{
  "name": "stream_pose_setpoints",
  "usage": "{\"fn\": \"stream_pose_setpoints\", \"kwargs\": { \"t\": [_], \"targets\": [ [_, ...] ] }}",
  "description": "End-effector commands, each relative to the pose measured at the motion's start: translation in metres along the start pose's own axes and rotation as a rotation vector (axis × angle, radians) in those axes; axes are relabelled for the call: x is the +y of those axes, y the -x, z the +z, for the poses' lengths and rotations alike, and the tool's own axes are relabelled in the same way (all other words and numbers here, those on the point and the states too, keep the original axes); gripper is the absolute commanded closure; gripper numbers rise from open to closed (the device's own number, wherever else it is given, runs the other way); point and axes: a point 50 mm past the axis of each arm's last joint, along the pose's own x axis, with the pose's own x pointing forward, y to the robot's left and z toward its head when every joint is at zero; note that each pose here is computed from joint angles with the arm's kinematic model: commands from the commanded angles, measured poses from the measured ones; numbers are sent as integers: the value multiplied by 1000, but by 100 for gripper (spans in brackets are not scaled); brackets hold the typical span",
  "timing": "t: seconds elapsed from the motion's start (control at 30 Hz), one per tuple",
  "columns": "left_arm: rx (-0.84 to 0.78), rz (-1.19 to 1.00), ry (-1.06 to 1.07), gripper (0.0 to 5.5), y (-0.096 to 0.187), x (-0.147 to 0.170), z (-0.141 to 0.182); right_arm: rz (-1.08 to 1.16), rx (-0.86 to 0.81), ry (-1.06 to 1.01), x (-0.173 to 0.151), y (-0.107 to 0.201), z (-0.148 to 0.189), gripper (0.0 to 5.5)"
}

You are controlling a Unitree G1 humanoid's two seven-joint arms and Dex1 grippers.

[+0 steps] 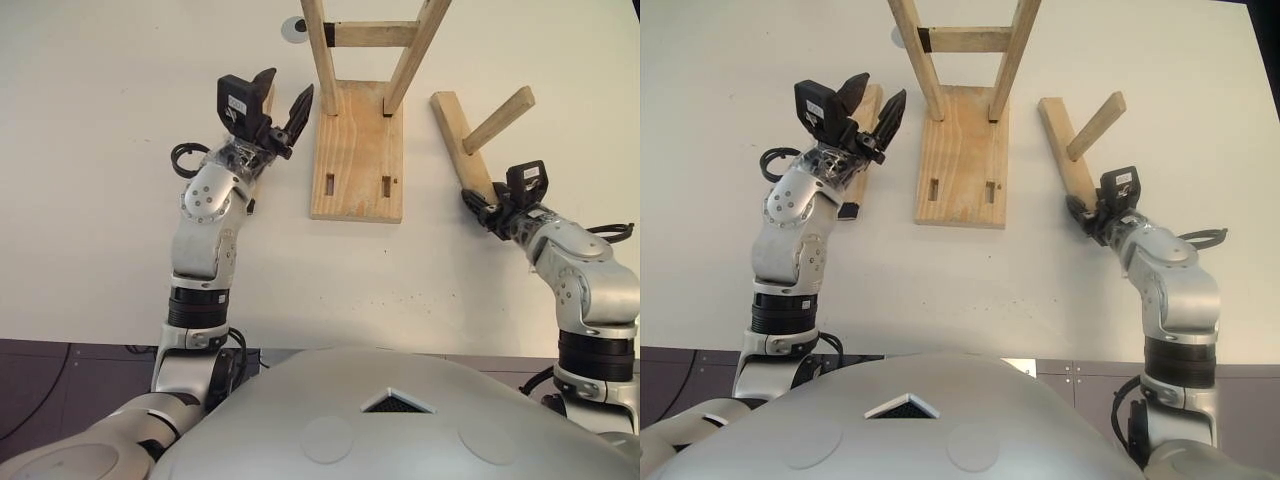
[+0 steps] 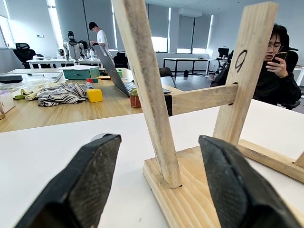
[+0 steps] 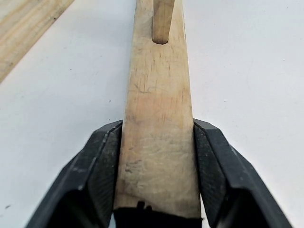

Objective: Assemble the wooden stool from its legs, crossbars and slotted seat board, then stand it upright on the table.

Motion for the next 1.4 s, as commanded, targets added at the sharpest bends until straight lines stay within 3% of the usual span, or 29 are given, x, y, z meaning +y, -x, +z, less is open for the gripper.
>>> {"fn": "stream_pose_setpoints", "kwargs": {
  "t": [0.03,0.23,0.37,0.5,0.67,0.83,1.3,1.4],
  "targets": [
    [5,16,40,252,-3,10,4,-10,-81,-143,-5,-4,17,345],
    [-49,-267,338,252,-19,-16,25,7,-350,-352,-41,-5,72,345],
    [-100,-467,561,252,-25,-34,39,247,-583,-364,-50,13,128,345],
    [-208,-575,815,185,-20,-36,56,595,-659,-311,-35,42,151,345],
    [-177,-744,982,112,-15,-47,67,910,-576,-263,-3,60,146,345],
    [-90,-820,988,112,-18,-56,71,1050,-448,-205,23,62,129,345],
    [-47,-841,977,112,-24,-65,74,1126,-323,-116,40,59,112,345],
    [-45,-860,966,164,-22,-69,73,1127,-331,-117,42,59,112,345]
  ]
}}
